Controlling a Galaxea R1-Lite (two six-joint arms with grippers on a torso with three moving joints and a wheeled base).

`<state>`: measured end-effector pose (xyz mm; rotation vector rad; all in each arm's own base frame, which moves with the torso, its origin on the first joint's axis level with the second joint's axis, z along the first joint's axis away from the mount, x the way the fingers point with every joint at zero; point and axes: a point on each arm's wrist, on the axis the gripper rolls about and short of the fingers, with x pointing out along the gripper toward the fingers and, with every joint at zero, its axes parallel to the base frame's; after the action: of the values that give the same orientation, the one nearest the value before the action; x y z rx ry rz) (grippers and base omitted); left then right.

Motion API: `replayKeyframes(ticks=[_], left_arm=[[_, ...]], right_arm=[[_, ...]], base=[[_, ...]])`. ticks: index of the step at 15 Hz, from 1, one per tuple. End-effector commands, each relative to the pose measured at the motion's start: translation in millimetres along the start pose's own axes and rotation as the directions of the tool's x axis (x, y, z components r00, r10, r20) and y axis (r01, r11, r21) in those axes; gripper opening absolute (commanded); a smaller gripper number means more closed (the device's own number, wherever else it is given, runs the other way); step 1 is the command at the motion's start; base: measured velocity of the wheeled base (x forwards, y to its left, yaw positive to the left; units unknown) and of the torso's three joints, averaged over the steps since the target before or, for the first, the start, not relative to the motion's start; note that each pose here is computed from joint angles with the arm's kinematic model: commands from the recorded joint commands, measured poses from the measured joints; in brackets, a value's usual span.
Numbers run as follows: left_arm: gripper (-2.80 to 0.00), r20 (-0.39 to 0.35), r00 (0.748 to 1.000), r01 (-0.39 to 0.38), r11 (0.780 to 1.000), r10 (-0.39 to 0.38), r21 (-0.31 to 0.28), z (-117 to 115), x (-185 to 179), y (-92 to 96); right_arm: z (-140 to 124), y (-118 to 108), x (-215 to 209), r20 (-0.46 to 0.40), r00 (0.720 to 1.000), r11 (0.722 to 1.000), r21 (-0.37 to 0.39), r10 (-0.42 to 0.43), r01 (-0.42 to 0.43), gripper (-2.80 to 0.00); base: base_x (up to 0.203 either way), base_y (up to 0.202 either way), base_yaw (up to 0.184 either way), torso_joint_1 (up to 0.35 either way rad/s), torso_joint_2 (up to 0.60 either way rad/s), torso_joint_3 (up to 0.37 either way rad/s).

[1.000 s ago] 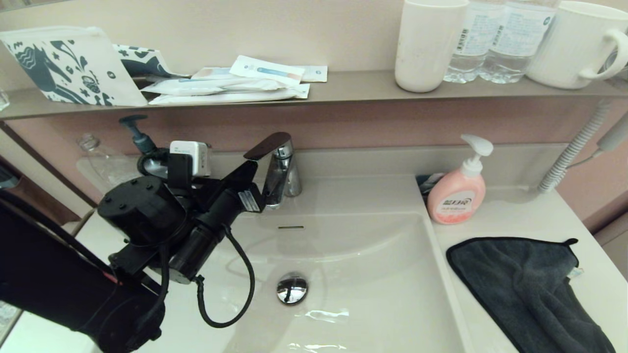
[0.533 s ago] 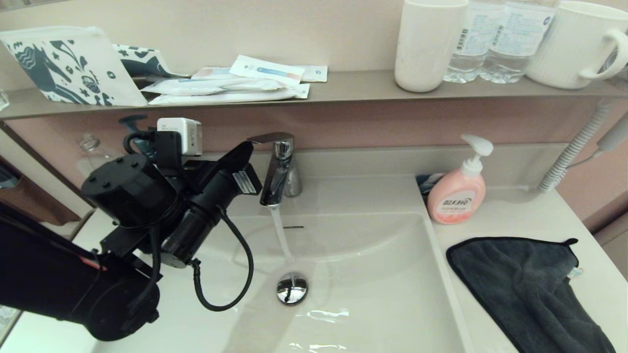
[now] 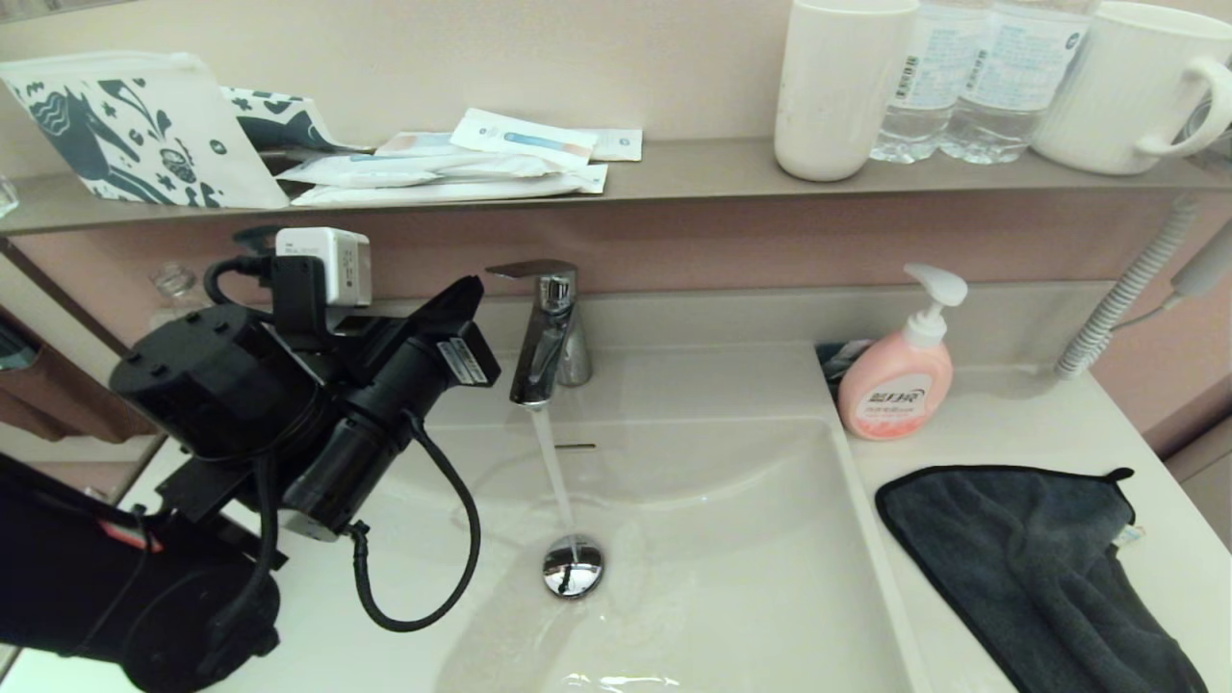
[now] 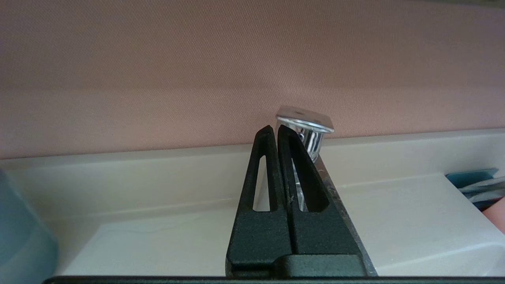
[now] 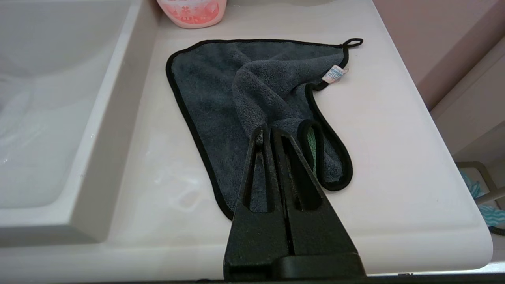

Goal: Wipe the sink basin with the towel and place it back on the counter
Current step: Turn on the faucet, then turn off the faucet

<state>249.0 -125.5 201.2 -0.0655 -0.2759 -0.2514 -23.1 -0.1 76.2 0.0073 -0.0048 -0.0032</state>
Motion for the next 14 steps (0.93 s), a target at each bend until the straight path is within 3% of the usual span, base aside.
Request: replayKeyframes(ticks=[1, 8, 11, 14], left_arm=[[-2.80, 0.028, 1.000, -0.004, 1.000, 0.004, -0.005, 10, -3, 1.2], [-2.80, 0.028, 1.000, 0.009, 1.000, -0.009, -0.014, 23, 11, -9.6], [-2.80, 0.015, 1.000, 0.024, 1.000, -0.023, -0.014, 21, 18, -16.0], [-2.80, -0.015, 1.000, 0.026, 0.999, -0.026, 0.025, 7, 25, -18.9]], right_arm=[[0, 0, 0, -0.001, 1.000, 1.000, 0.000, 0.000, 0.000, -2.80], [0, 0, 0, -0.002, 1.000, 1.000, 0.000, 0.000, 0.000, -2.80], [0, 0, 0, -0.002, 1.000, 1.000, 0.000, 0.000, 0.000, -2.80], [0, 0, 0, 0.000, 1.000, 1.000, 0.000, 0.000, 0.000, -2.80]], base=[[0.000, 0.000, 0.000, 0.000, 0.00, 0.000], [0.000, 0.000, 0.000, 0.000, 0.00, 0.000], [0.000, 0.000, 0.000, 0.000, 0.00, 0.000], [0.000, 0.000, 0.000, 0.000, 0.00, 0.000]])
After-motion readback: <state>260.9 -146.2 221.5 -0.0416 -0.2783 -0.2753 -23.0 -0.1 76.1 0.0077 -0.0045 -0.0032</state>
